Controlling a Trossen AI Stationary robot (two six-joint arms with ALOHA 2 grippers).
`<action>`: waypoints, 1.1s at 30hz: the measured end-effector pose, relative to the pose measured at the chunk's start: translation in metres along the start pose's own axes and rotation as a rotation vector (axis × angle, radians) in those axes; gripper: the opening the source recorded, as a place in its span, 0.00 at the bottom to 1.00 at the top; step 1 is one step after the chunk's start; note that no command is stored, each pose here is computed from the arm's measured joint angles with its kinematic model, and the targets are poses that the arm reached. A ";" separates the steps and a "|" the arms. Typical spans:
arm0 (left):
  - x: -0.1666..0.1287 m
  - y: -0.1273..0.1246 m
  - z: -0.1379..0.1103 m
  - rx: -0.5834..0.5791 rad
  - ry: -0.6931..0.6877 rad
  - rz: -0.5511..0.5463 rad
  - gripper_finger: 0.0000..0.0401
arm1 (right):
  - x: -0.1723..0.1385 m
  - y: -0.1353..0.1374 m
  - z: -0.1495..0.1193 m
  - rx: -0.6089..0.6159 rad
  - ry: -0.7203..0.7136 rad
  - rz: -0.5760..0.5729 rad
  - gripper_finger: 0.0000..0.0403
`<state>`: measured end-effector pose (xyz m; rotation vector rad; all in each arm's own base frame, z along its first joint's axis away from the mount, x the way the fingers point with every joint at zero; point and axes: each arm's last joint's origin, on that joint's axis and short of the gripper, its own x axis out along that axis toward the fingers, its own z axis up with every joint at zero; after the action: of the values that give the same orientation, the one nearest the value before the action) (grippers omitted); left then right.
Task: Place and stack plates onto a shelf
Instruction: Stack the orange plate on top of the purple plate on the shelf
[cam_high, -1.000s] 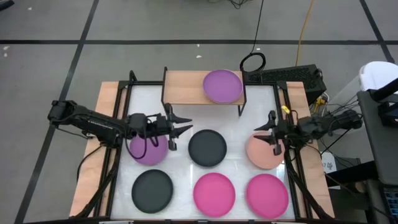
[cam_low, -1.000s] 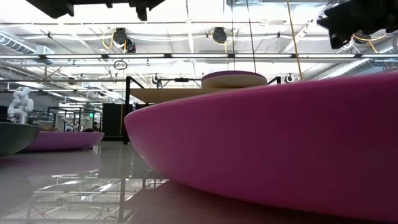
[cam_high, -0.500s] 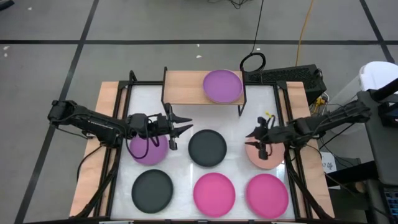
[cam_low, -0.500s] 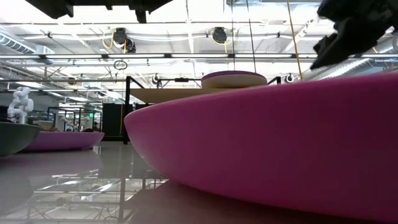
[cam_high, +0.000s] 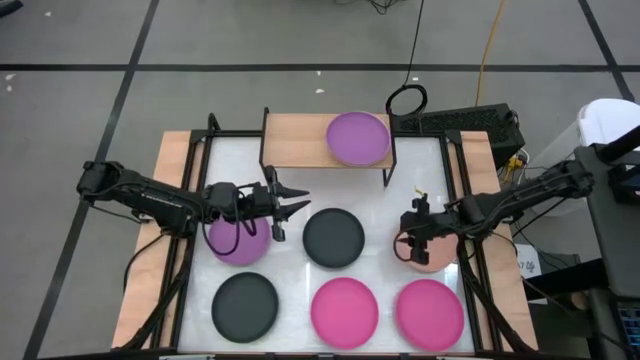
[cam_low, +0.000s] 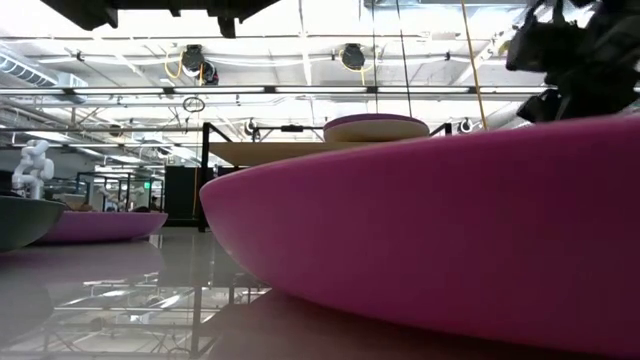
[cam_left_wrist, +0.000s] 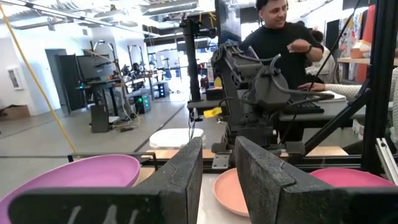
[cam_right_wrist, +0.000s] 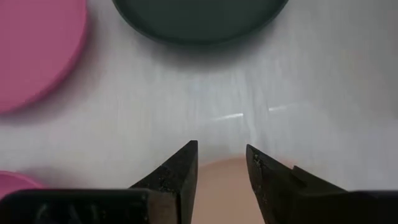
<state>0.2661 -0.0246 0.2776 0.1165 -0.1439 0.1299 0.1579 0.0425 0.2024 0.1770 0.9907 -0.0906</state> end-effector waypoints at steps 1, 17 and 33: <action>0.000 0.000 0.000 0.000 0.000 0.000 0.25 | -0.002 0.001 0.003 0.000 0.007 -0.004 0.30; 0.000 0.000 -0.001 -0.014 0.013 -0.002 0.25 | 0.030 0.026 0.006 -0.004 0.277 -0.083 0.30; 0.000 0.000 -0.002 -0.023 0.015 -0.002 0.25 | 0.032 0.043 -0.001 0.076 0.273 -0.072 0.30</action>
<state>0.2664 -0.0246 0.2760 0.0927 -0.1301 0.1271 0.1810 0.0855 0.1796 0.2279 1.2667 -0.1732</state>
